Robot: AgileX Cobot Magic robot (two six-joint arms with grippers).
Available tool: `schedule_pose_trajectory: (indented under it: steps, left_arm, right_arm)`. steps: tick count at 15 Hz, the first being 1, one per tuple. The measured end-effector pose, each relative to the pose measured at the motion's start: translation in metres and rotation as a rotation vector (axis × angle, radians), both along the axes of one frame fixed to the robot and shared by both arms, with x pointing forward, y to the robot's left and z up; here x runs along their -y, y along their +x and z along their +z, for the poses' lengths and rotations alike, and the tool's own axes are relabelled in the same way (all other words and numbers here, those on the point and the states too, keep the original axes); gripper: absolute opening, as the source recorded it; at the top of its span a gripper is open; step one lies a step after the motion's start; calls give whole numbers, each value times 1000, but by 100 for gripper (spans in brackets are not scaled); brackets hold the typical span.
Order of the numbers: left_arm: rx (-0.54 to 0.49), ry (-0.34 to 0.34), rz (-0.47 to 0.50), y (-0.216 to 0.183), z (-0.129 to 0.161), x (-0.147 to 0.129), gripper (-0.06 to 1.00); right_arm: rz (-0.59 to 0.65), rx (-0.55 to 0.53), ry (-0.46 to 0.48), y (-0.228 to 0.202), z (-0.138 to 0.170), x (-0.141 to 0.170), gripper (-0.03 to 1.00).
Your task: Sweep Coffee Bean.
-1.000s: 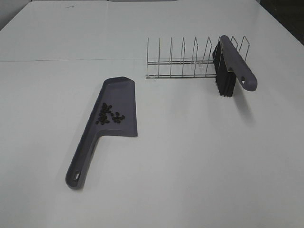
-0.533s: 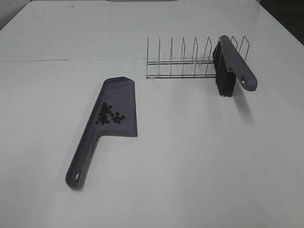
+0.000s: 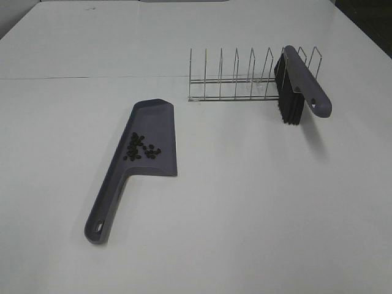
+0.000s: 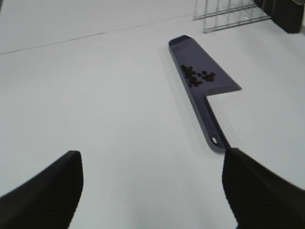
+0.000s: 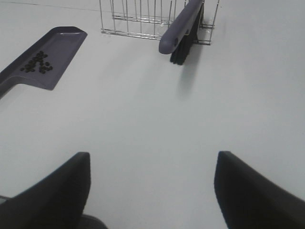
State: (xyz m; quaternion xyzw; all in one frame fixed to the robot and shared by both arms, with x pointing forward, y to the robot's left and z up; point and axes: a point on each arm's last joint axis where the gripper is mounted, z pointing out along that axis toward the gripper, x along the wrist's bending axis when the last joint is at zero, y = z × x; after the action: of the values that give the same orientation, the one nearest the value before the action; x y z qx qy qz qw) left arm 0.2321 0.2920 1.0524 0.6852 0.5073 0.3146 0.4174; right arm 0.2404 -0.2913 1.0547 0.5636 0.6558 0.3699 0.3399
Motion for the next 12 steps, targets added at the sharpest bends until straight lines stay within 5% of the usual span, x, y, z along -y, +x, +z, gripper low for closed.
schedule_pose_trajectory:
  steps: [4, 12]
  left_arm:
    - [2, 0, 92, 0, 0, 1, 73]
    - [2, 1, 106, 1, 0, 1, 73]
  right_arm:
    - [-24, 19, 0, -3, 0, 0, 61]
    - [-24, 60, 1, -9, 0, 0, 61]
